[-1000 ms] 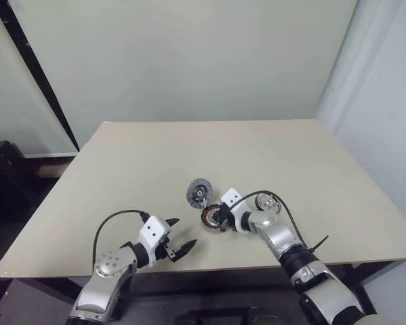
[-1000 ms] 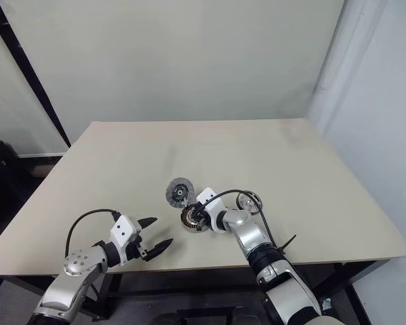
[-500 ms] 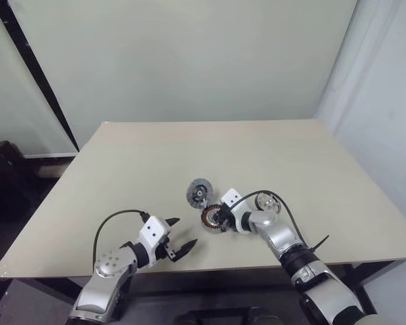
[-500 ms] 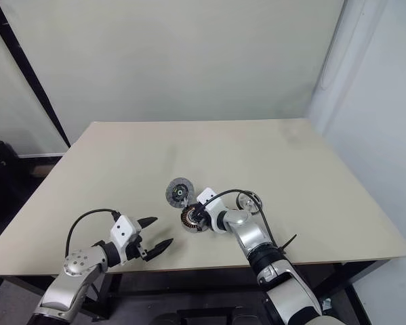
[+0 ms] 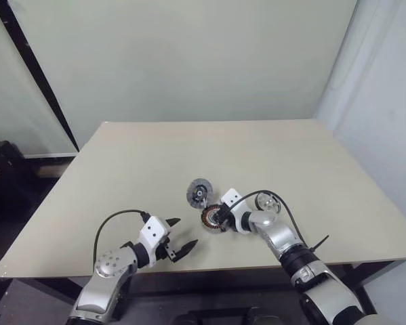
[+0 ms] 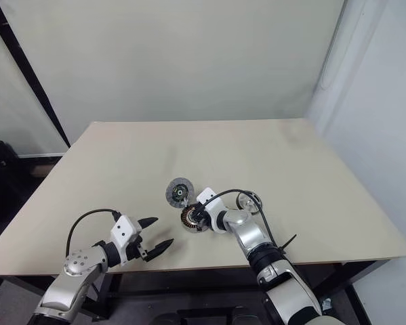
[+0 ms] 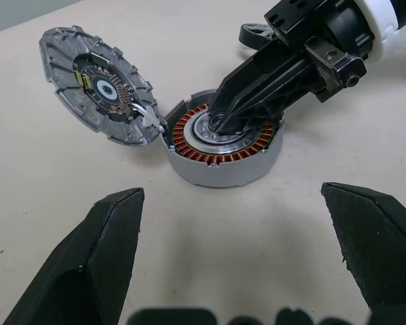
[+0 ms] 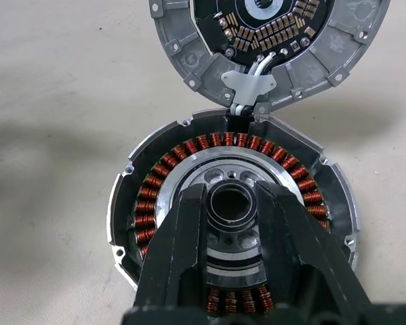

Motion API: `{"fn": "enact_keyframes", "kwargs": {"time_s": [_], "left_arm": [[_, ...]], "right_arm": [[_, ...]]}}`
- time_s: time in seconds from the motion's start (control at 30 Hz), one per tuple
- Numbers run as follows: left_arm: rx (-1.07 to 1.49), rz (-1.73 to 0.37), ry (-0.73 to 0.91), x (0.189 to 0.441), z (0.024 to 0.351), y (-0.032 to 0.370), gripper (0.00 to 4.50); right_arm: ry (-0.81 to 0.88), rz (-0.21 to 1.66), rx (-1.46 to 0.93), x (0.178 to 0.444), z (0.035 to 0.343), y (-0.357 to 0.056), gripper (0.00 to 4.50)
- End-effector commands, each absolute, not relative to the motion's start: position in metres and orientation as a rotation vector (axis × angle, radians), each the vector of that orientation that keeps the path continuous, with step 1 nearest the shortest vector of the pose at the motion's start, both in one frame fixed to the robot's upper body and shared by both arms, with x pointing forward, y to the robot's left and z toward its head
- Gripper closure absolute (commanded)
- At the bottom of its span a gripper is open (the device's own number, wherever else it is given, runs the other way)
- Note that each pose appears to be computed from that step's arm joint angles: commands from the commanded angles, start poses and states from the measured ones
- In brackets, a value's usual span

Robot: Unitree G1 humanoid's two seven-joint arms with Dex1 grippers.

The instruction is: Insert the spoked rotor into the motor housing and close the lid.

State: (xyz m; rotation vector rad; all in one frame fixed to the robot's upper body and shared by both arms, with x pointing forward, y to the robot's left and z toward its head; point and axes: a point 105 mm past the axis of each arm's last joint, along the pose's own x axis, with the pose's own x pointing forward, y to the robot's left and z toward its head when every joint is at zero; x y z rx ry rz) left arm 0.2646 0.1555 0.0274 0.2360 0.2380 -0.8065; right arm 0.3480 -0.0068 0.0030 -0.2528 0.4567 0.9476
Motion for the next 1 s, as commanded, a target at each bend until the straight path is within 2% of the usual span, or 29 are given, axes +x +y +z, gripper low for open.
{"fn": "enact_keyframes", "kwargs": {"time_s": [0.03, 0.07, 0.27, 0.3, 0.33, 0.4, 0.7, 0.73, 1.0], "left_arm": [[0.254, -0.809, 0.179, 0.270, 0.042, 0.153, 0.00], [0.254, -0.810, 0.180, 0.269, 0.042, 0.153, 0.00], [0.252, -0.810, 0.178, 0.269, 0.043, 0.152, 0.00], [0.252, -0.810, 0.178, 0.269, 0.043, 0.152, 0.00], [0.251, -0.810, 0.178, 0.269, 0.043, 0.151, 0.00], [0.250, -0.811, 0.177, 0.270, 0.043, 0.151, 0.00], [0.247, -0.816, 0.171, 0.270, 0.046, 0.147, 0.00], [0.247, -0.816, 0.171, 0.269, 0.046, 0.147, 0.00], [0.250, -0.813, 0.174, 0.266, 0.048, 0.147, 0.00]], "right_arm": [[0.439, 0.948, -0.252, 0.351, 0.011, -0.004, 2.97], [0.438, 0.948, -0.247, 0.351, 0.011, -0.004, 2.77], [0.395, 0.958, -0.162, 0.351, 0.030, 0.002, 0.75], [0.390, 0.963, -0.153, 0.351, 0.033, 0.003, 0.75], [0.383, 0.965, -0.140, 0.350, 0.037, 0.003, 0.83], [0.368, 0.966, -0.129, 0.350, 0.043, 0.004, 1.25], [0.397, 0.915, -0.184, 0.352, 0.029, 0.003, 4.36], [0.401, 0.903, -0.190, 0.353, 0.026, 0.003, 4.47], [0.453, 0.834, -0.244, 0.356, 0.005, -0.003, 4.47]]}}
